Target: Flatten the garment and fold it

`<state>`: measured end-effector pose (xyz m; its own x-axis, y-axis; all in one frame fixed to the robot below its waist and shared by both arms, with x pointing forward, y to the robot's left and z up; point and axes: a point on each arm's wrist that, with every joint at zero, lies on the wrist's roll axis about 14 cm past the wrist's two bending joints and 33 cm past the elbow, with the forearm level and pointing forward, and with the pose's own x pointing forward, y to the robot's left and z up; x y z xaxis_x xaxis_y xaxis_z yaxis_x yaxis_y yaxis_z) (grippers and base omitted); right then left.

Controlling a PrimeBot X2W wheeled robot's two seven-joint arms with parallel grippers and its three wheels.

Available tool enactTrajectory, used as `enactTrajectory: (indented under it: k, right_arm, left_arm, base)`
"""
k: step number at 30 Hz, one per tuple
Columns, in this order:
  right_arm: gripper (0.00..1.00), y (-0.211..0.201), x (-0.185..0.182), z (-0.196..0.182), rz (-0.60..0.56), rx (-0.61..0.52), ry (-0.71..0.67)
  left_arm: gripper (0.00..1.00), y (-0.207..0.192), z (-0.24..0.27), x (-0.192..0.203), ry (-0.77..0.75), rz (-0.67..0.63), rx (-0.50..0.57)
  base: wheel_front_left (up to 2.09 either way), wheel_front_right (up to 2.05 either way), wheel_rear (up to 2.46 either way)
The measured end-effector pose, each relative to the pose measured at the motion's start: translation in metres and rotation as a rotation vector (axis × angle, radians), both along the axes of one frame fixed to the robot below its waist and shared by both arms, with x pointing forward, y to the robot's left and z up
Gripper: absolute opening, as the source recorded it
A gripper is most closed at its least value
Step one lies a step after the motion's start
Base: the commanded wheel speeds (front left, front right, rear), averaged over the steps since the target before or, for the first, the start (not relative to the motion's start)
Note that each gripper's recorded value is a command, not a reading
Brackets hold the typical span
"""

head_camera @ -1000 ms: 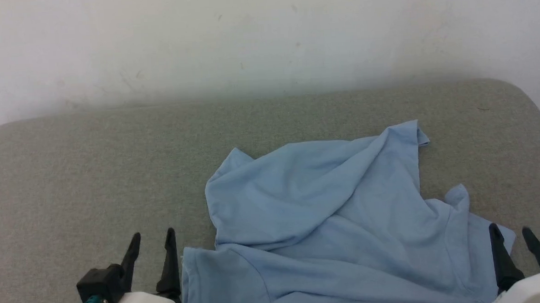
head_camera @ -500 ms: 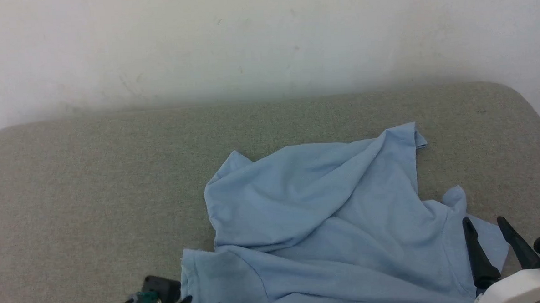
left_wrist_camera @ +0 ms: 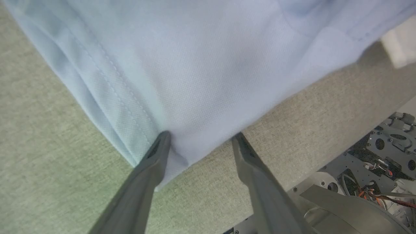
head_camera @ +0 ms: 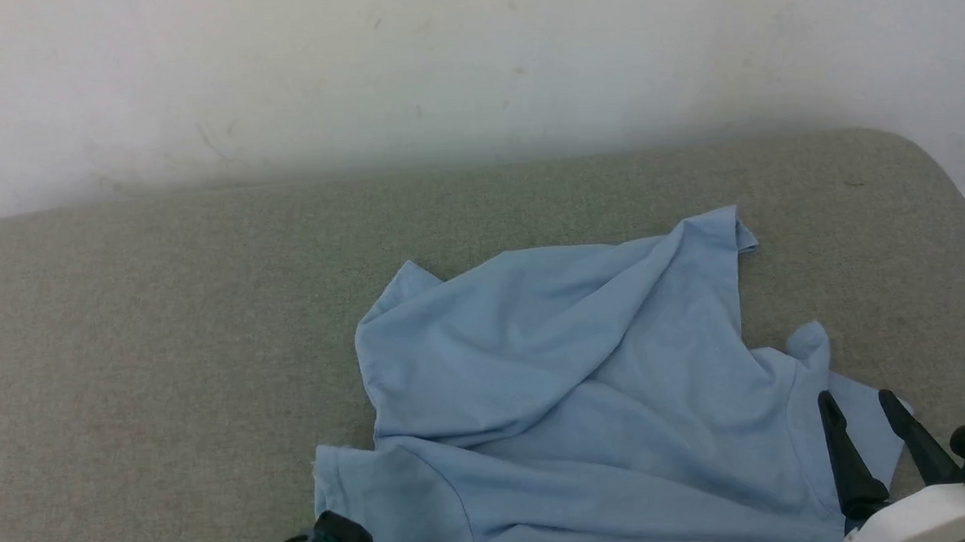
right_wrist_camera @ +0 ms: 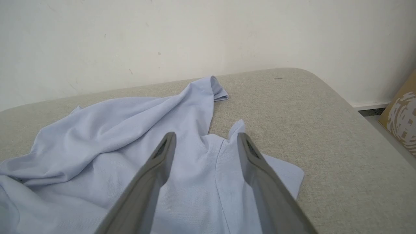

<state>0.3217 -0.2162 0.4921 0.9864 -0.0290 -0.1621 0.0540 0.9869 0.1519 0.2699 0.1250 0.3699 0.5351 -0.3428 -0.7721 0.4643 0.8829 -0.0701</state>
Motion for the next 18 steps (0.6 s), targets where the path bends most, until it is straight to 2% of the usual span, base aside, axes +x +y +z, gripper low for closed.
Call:
enactTrajectory:
  k: [7, 8, 9, 14, 18]
  right_arm:
    - [1.00, -0.004, 0.001, -0.007, -0.015, 0.017, 0.020]
    - [1.00, -0.004, 0.001, -0.008, -0.016, 0.017, 0.023]
    - [1.00, -0.004, 0.001, -0.008, -0.016, 0.017, 0.025]
    - [1.00, -0.008, -0.001, -0.018, -0.024, 0.024, 0.083]
    - [1.00, -0.024, -0.010, -0.042, -0.061, 0.030, 0.218]
  left_arm:
    - [1.00, -0.004, -0.008, 0.016, -0.024, -0.012, 0.032]
    - [0.31, -0.005, -0.009, 0.016, -0.024, -0.008, 0.031]
    - [0.00, -0.004, -0.008, 0.018, -0.030, 0.000, 0.027]
    - [0.00, 0.003, 0.001, 0.030, -0.082, 0.100, -0.019]
    - [0.00, 0.006, 0.014, 0.036, -0.142, 0.195, -0.079]
  base:
    - [0.00, 0.00, 0.00]
    - [0.00, 0.00, 0.00]
    - [0.00, 0.00, 0.00]
    - [0.00, 0.00, 0.00]
    - [0.00, 0.00, 0.00]
